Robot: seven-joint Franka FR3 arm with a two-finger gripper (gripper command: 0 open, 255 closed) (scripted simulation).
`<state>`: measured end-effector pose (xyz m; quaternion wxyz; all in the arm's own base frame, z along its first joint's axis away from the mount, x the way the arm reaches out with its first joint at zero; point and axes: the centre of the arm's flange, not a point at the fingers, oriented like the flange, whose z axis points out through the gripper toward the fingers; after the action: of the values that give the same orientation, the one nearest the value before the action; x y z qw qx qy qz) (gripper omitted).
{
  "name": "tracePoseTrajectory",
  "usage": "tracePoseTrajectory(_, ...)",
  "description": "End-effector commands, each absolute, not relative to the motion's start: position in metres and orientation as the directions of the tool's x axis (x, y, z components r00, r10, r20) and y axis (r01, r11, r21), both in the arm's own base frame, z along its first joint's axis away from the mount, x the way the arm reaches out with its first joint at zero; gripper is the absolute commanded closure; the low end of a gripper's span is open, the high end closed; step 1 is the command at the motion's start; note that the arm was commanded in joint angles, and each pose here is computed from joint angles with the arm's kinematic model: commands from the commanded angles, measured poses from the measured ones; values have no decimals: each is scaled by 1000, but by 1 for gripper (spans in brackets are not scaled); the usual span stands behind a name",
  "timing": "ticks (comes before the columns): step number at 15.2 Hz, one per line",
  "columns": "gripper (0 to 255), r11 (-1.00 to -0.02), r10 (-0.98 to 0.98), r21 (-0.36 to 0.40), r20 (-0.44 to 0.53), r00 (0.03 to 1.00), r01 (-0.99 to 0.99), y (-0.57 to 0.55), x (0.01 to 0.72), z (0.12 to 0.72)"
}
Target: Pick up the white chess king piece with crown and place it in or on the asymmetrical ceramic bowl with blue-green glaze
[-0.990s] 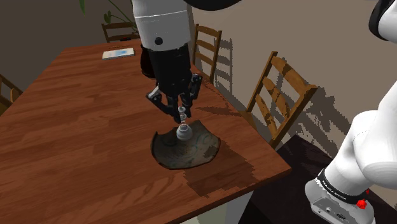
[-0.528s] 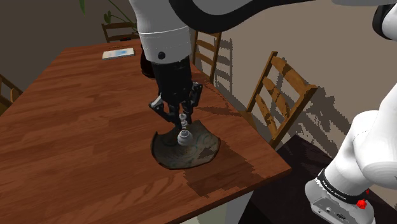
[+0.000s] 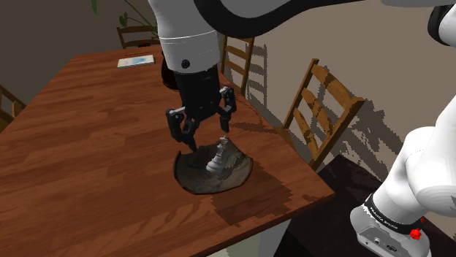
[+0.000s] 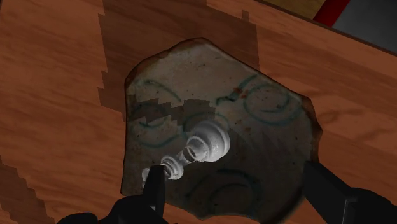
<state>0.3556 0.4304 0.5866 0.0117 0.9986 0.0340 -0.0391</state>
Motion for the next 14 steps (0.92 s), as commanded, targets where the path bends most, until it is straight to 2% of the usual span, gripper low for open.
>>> tracePoseTrajectory(1, 0, -997, 67, 21, -79, 995, 69, 430, 356, 587)
tracePoseTrajectory(6, 0, -997, 67, 21, -79, 995, 69, 432, 359, 636)
tracePoseTrajectory(14, 0, -997, 67, 21, -79, 995, 69, 432, 360, 636)
